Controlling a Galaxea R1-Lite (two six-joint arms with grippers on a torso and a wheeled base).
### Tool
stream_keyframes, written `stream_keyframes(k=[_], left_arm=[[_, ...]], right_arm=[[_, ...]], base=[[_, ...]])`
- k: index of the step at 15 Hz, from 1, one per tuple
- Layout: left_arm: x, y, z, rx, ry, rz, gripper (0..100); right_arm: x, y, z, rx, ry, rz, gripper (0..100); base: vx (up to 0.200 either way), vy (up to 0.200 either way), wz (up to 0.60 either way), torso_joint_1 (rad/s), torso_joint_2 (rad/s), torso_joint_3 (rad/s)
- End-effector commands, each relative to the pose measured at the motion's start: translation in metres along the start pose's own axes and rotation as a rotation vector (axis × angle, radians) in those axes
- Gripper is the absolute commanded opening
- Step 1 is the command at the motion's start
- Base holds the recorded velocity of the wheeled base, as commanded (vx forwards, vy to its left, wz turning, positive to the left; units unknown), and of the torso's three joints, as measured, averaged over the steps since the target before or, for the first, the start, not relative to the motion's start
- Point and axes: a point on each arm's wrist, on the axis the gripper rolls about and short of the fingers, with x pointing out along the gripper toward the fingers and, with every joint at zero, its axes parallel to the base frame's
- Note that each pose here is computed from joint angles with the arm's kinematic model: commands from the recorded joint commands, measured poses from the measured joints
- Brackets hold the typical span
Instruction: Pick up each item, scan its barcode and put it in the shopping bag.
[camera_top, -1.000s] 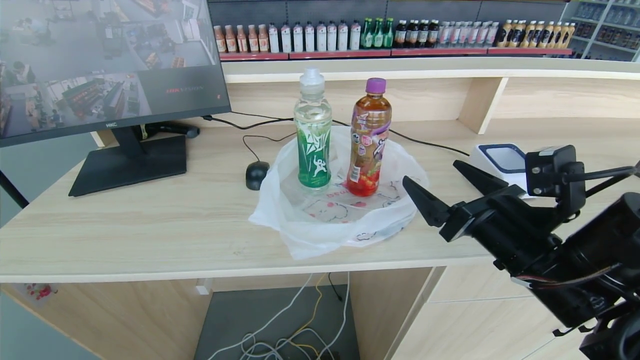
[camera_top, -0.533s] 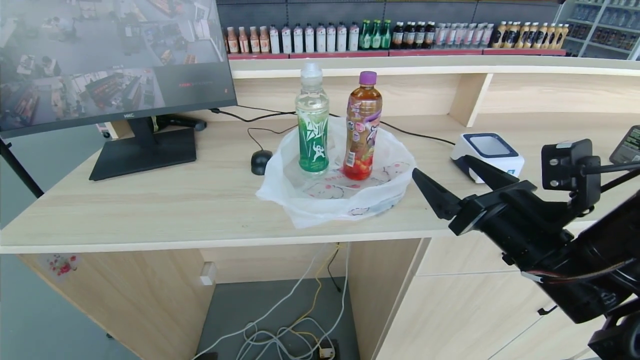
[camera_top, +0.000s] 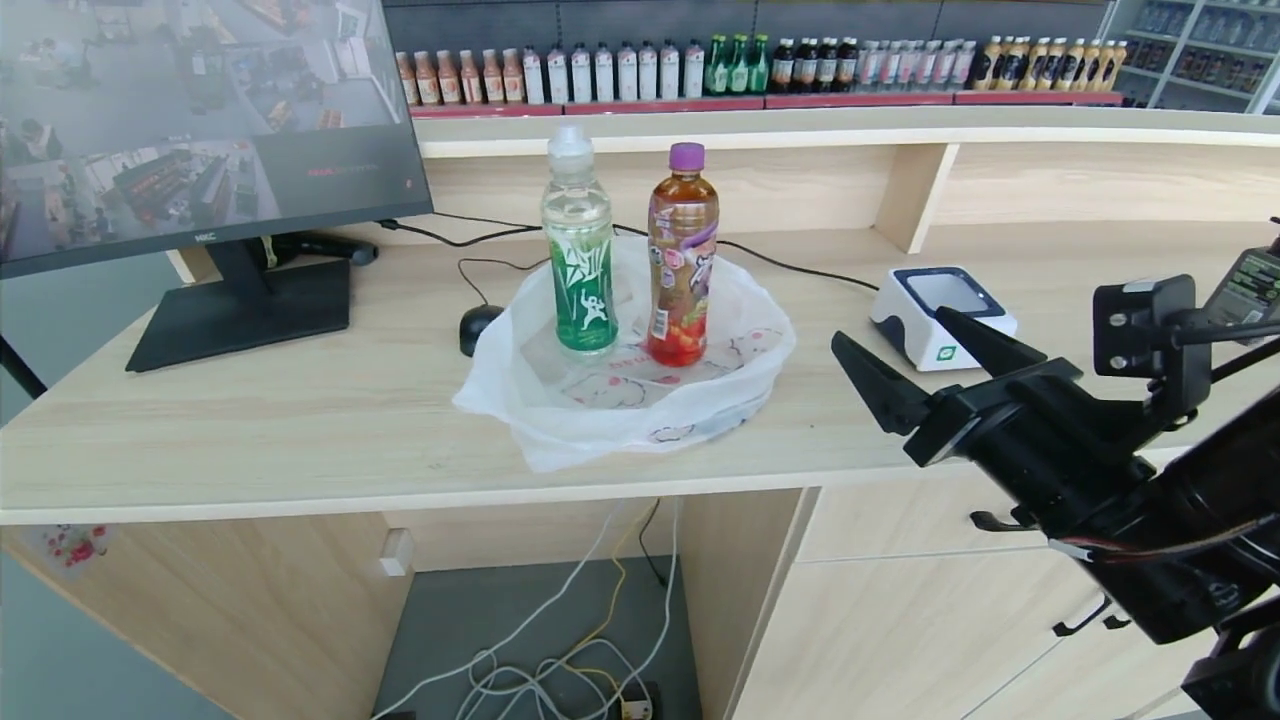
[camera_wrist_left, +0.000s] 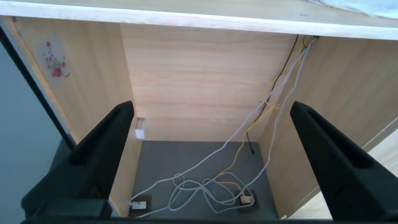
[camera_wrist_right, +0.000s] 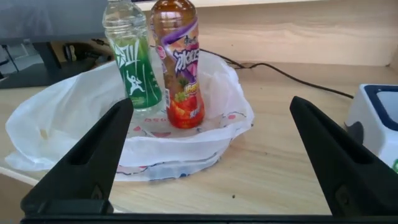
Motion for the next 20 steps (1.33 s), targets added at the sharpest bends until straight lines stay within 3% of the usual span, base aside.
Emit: stream_keyframes(k=[1, 20], left_arm=[[0.000, 0.000, 0.000, -0.002, 0.000, 0.000, 100], [0.000, 0.000, 0.000, -0.006, 0.000, 0.000, 100]], right_arm=[[-0.001, 0.000, 0.000, 0.000, 0.000, 0.002, 100], [-0.003, -0.013, 0.007, -0.024, -0.023, -0.048, 100]], base=[[0.000, -0.200, 0.00, -0.002, 0.00, 0.002], [0.000, -0.200, 0.00, 0.001, 0.00, 0.003]])
